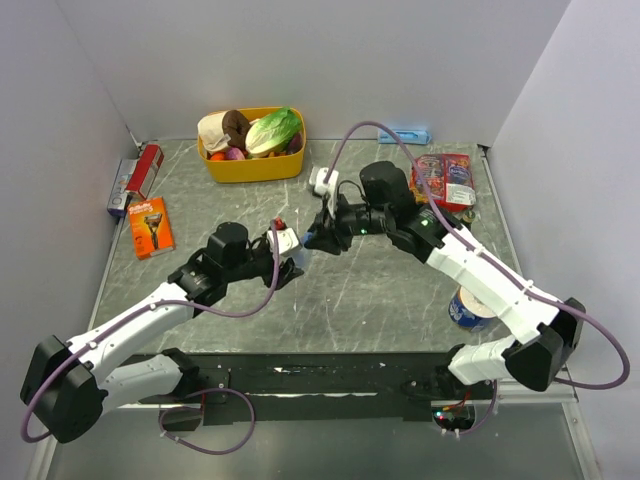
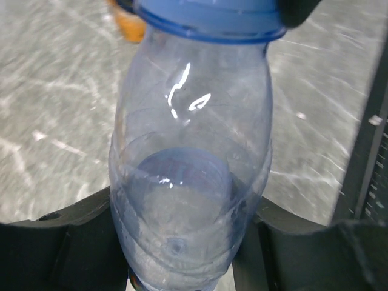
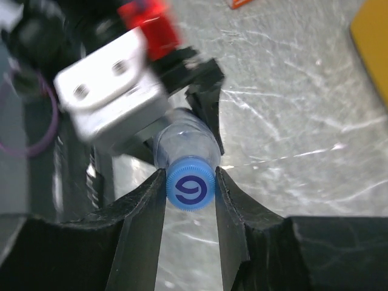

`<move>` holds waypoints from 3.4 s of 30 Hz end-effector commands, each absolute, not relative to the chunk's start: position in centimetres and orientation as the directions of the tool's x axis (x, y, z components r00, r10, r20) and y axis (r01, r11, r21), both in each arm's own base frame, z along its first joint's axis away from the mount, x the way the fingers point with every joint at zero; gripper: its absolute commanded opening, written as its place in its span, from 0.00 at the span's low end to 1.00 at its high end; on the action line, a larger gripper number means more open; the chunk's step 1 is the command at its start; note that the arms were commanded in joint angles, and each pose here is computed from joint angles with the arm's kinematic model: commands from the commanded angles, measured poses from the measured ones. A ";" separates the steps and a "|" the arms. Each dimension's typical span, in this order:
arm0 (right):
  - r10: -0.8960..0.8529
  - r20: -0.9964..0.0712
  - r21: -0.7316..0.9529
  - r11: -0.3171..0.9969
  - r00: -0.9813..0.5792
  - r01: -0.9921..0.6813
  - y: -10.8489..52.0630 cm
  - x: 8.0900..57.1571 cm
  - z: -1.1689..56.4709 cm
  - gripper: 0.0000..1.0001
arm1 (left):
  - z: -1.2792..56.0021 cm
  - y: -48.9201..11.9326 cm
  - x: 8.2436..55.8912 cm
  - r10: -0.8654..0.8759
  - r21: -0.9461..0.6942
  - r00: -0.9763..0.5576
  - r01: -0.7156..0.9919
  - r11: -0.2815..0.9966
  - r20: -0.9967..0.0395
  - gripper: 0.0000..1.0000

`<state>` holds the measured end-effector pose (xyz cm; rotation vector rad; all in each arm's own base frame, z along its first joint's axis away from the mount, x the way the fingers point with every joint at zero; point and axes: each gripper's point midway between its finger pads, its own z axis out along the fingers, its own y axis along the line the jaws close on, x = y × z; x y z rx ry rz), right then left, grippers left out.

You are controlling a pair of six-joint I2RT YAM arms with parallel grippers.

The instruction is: Screw on the bottle caps

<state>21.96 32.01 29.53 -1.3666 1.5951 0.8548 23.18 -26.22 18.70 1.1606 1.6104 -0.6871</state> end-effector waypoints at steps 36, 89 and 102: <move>-0.255 -0.811 0.429 0.350 -0.526 -0.833 33.9 23.7 26.7 0.00 | 29.0 -29.2 24.4 -0.081 -0.118 -0.090 0.872 0.474 -0.993 0.01; -0.395 -0.892 -0.069 0.598 -0.219 -0.798 18.4 34.4 18.5 0.19 | 15.5 -24.5 25.2 0.378 -0.011 -0.223 0.873 0.488 -0.898 0.96; -0.404 -0.873 -0.045 0.627 -0.274 -0.778 18.0 34.9 16.7 0.49 | 15.2 -24.6 25.7 0.383 -0.022 -0.233 0.876 0.483 -0.894 0.96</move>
